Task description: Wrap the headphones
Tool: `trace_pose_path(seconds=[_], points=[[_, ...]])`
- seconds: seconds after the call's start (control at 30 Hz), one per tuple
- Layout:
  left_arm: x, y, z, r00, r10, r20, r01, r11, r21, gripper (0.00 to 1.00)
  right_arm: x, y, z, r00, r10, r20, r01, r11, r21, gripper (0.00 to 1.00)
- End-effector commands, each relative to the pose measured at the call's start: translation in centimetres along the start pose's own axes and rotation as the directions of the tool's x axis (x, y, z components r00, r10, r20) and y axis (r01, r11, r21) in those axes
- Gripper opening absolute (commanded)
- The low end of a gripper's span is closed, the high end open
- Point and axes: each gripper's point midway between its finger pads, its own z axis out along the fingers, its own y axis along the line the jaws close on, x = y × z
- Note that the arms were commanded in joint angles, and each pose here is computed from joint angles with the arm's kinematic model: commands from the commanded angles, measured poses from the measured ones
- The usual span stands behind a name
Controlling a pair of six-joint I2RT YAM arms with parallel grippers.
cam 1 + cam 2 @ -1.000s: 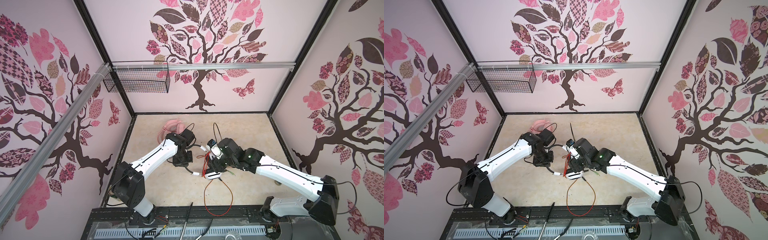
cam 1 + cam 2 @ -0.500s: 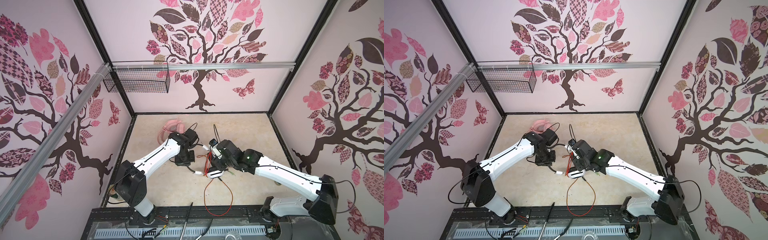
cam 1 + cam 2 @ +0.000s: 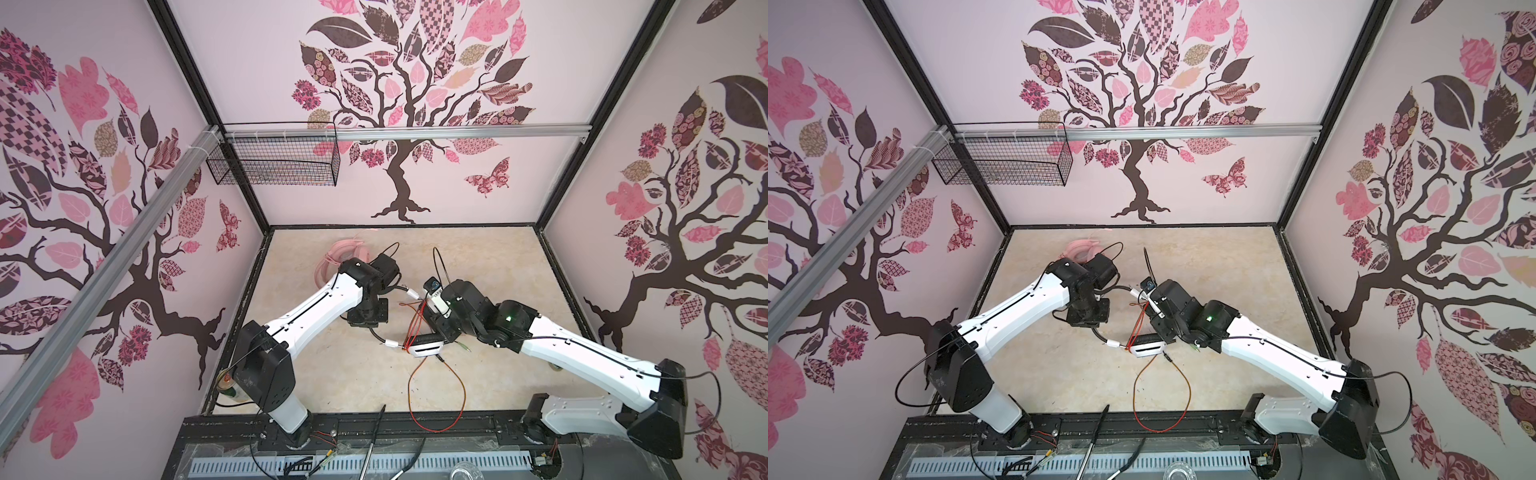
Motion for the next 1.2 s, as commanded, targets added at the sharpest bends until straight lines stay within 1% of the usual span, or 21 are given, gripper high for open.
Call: trace_pose_path(seconds=[0.0, 0.1, 0.27, 0.3, 0.33, 0.5, 0.67, 0.73, 0.87, 1.0, 1.17], points=[[-0.8, 0.3, -1.8, 0.998, 0.043, 0.047, -0.043, 0.999, -0.004, 0.0, 1.5, 0.2, -1.1, 0.997, -0.067, -0.048, 0.067, 0.998, -0.017, 0.36], [-1.2, 0.3, -2.5, 0.996, 0.039, 0.08, -0.04, 0.999, 0.005, 0.0, 1.7, 0.5, -1.1, 0.997, -0.065, -0.044, 0.064, 0.998, -0.028, 0.36], [-1.3, 0.0, -3.0, 0.996, 0.04, 0.084, -0.042, 0.999, 0.021, 0.0, 1.3, 1.8, -1.7, 0.999, -0.036, -0.005, 0.036, 0.993, -0.11, 0.44], [-1.3, 0.0, -3.0, 0.995, 0.04, 0.086, -0.042, 0.999, 0.018, 0.0, 1.1, 2.1, -1.9, 1.0, -0.03, 0.008, 0.031, 0.991, -0.128, 0.46], [-1.4, 0.2, -3.0, 0.995, 0.038, 0.088, -0.039, 0.999, 0.011, 0.0, 0.8, 2.3, -2.2, 1.0, -0.023, 0.021, 0.026, 0.989, -0.143, 0.52], [-1.3, 0.9, -2.9, 0.994, 0.04, 0.099, -0.038, 0.999, -0.017, 0.0, 0.1, 2.6, -3.8, 0.998, 0.006, 0.069, 0.007, 0.983, -0.184, 0.65], [-1.1, 1.4, -2.6, 0.996, 0.032, 0.087, -0.029, 0.999, -0.027, 0.0, -0.4, 3.0, -5.3, 0.994, 0.039, 0.102, -0.015, 0.973, -0.229, 0.65], [-1.1, 1.4, -2.7, 0.996, 0.03, 0.089, -0.028, 0.999, -0.025, 0.0, -0.5, 2.9, -5.5, 0.993, 0.055, 0.101, -0.031, 0.973, -0.228, 0.66], [-1.1, 1.3, -2.8, 0.996, 0.022, 0.088, -0.02, 1.0, -0.017, 0.0, -0.1, 2.8, -4.6, 0.994, 0.084, 0.072, -0.067, 0.974, -0.216, 0.7], [-0.9, 1.1, -2.6, 0.997, 0.018, 0.074, -0.017, 1.0, -0.008, 0.0, 0.3, 3.8, -3.2, 0.993, 0.118, 0.023, -0.108, 0.963, -0.248, 0.71], [-0.6, 0.1, -2.3, 0.999, 0.011, 0.042, -0.012, 0.999, 0.044, 0.0, 0.3, 4.4, -1.2, 0.99, 0.143, -0.005, -0.14, 0.959, -0.247, 0.7]])
